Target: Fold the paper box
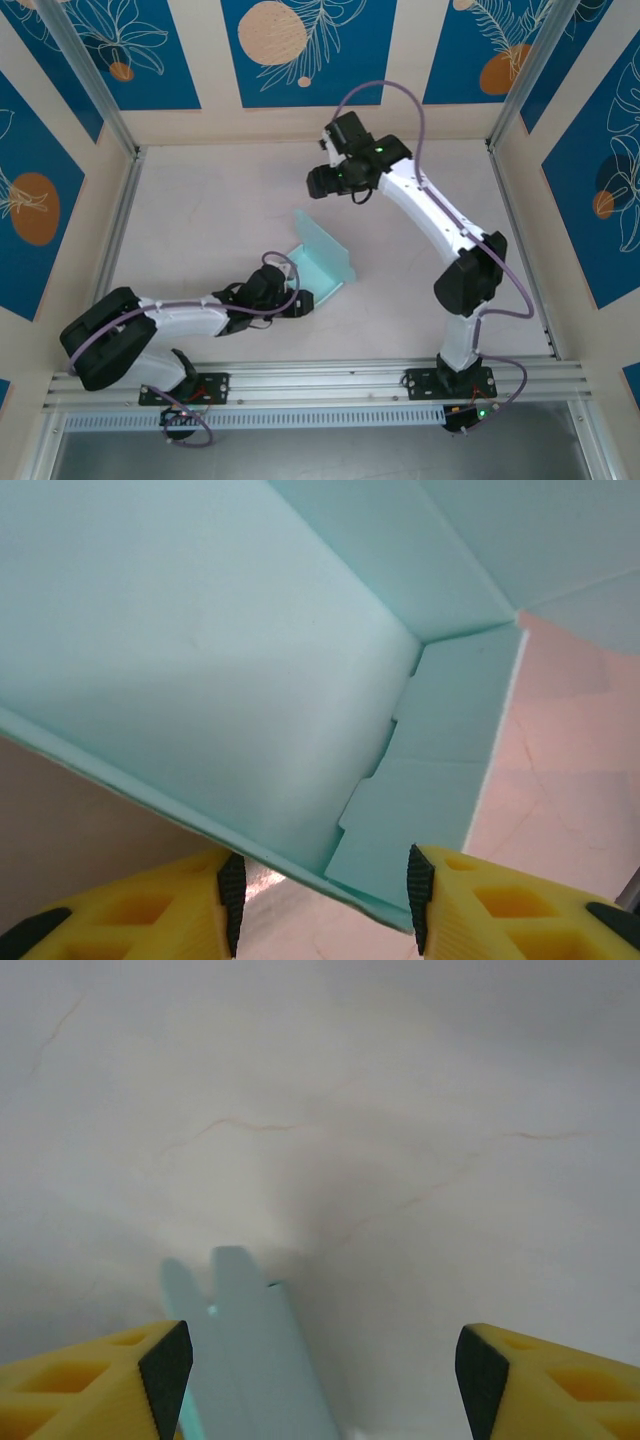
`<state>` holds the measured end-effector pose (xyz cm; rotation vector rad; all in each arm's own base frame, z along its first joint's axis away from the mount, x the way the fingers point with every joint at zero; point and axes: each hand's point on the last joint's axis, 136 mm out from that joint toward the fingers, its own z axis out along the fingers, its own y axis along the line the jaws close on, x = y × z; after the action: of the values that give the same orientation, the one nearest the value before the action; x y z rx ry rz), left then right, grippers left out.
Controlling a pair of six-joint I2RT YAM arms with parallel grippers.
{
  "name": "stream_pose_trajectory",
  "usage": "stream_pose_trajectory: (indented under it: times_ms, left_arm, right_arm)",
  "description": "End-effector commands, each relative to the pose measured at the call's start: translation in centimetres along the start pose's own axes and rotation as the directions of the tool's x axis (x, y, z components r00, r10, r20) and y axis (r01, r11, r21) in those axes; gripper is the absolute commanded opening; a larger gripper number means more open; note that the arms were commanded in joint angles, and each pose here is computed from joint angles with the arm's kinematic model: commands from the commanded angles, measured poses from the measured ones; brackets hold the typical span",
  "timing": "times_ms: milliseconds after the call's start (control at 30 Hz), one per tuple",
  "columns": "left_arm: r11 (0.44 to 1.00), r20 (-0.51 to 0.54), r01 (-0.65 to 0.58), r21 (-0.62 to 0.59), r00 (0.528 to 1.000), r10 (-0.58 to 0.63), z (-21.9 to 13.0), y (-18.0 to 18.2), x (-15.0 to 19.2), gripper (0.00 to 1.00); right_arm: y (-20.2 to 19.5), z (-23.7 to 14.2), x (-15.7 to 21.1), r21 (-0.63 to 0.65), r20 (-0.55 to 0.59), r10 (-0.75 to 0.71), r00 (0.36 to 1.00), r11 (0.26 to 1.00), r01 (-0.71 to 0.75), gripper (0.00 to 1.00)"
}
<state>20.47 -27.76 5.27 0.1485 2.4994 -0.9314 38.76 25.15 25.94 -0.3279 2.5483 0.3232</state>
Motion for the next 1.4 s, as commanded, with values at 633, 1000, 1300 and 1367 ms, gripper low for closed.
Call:
stream_pose_trajectory:
  times_ms: [633,1000,1300,1367]
  left_arm:
    - [0.985,0.16,-0.006,-0.174,0.987,0.034,-4.2,7.5,-13.4,0.53]
    - [0.99,0.083,0.04,-0.134,0.996,-0.029,-1.1,8.6,-11.8,0.45]
    - [0.991,0.061,0.104,-0.078,0.993,-0.1,-1.3,8.4,-9.3,0.4]
    - [0.989,0.067,0.13,-0.064,0.99,-0.126,-1.6,8.4,-8.5,0.38]
  right_arm:
    - [4.2,-1.6,26.3,-0.04,-0.085,0.496,0.864,0.865,-0.5,0.66]
    - [7.6,4.8,26.5,-0.063,-0.237,0.479,0.845,0.861,-0.505,0.64]
    - [5.1,7.4,24.4,-0.027,-0.245,0.477,0.844,0.867,-0.497,0.6]
    - [4.4,7.7,23.9,-0.019,-0.246,0.472,0.847,0.871,-0.491,0.6]
